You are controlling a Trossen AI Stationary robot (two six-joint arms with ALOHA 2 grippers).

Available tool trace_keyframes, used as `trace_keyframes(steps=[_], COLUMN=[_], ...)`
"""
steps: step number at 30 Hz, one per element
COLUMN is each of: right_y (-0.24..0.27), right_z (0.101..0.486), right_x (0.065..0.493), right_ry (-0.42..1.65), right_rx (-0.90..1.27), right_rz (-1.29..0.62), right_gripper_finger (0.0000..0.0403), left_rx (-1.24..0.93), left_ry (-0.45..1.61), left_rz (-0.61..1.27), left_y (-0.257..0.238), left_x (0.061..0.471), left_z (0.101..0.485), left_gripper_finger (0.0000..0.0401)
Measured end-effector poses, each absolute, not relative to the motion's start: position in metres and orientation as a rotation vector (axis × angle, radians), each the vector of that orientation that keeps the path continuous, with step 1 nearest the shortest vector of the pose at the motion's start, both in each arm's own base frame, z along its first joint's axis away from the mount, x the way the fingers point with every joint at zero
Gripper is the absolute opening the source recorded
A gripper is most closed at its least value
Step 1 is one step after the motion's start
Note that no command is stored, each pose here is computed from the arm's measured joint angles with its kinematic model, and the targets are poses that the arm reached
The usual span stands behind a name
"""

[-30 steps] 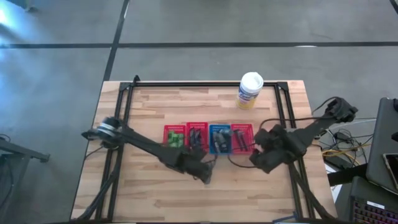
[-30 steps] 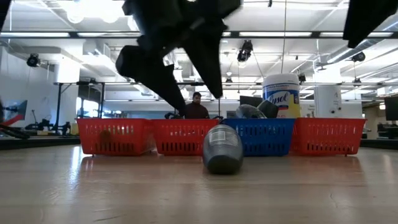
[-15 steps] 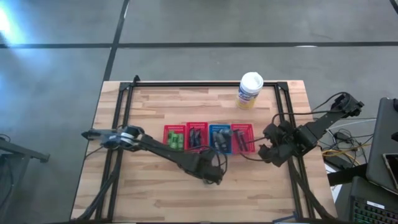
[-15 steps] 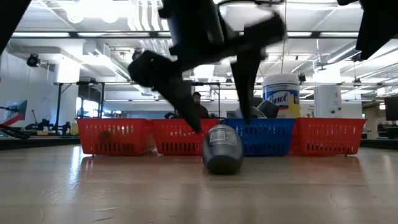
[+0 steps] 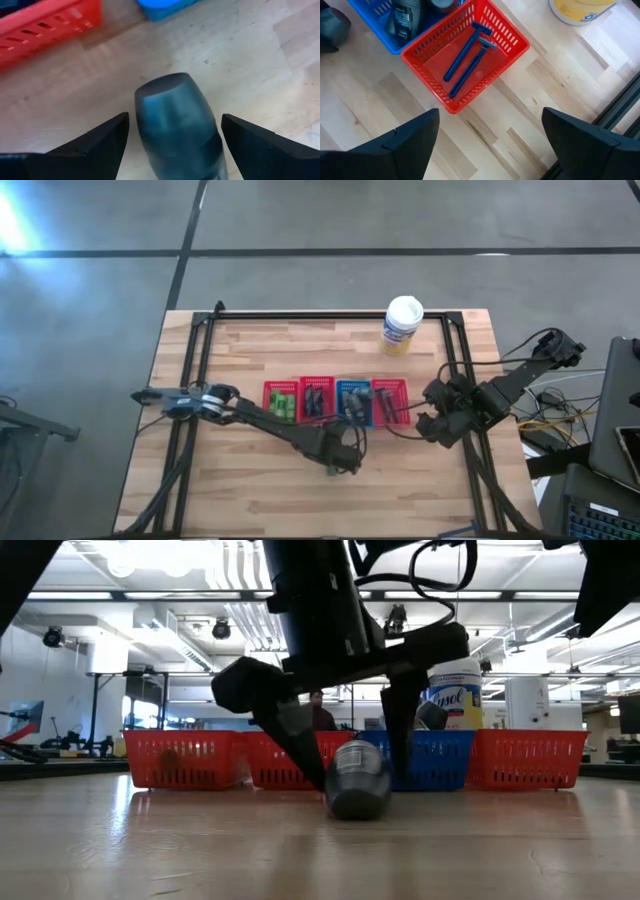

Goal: Pick & Place Travel size toiletries
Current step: Put the deodorant into the blue bin

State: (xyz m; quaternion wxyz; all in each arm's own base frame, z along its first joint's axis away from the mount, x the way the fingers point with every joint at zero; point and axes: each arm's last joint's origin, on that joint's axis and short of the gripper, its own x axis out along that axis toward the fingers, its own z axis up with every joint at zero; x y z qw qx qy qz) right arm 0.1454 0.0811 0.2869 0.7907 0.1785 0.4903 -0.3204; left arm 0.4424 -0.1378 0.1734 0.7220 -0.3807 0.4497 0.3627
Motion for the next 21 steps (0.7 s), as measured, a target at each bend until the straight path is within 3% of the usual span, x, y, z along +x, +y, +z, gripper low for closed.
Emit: trace_keyframes(steps=[10,21], right_y=[0.081,0.081], right_z=[0.287,0.285], right_x=[0.146,0.146], right_ry=[1.048,1.042], right_rx=[0.388,0.398], right_rz=[-0.689,-0.700], right_gripper_finger=[0.0334,0.0359], left_rx=[-0.862,-0.908], left_ry=[1.082,1.066], left_rz=[0.739,0.715], left_y=[-0.133,-0.159], left_x=[0.443,0.438], left_z=[0.174,0.172], left_gripper_finger=[0.0321,0.0321])
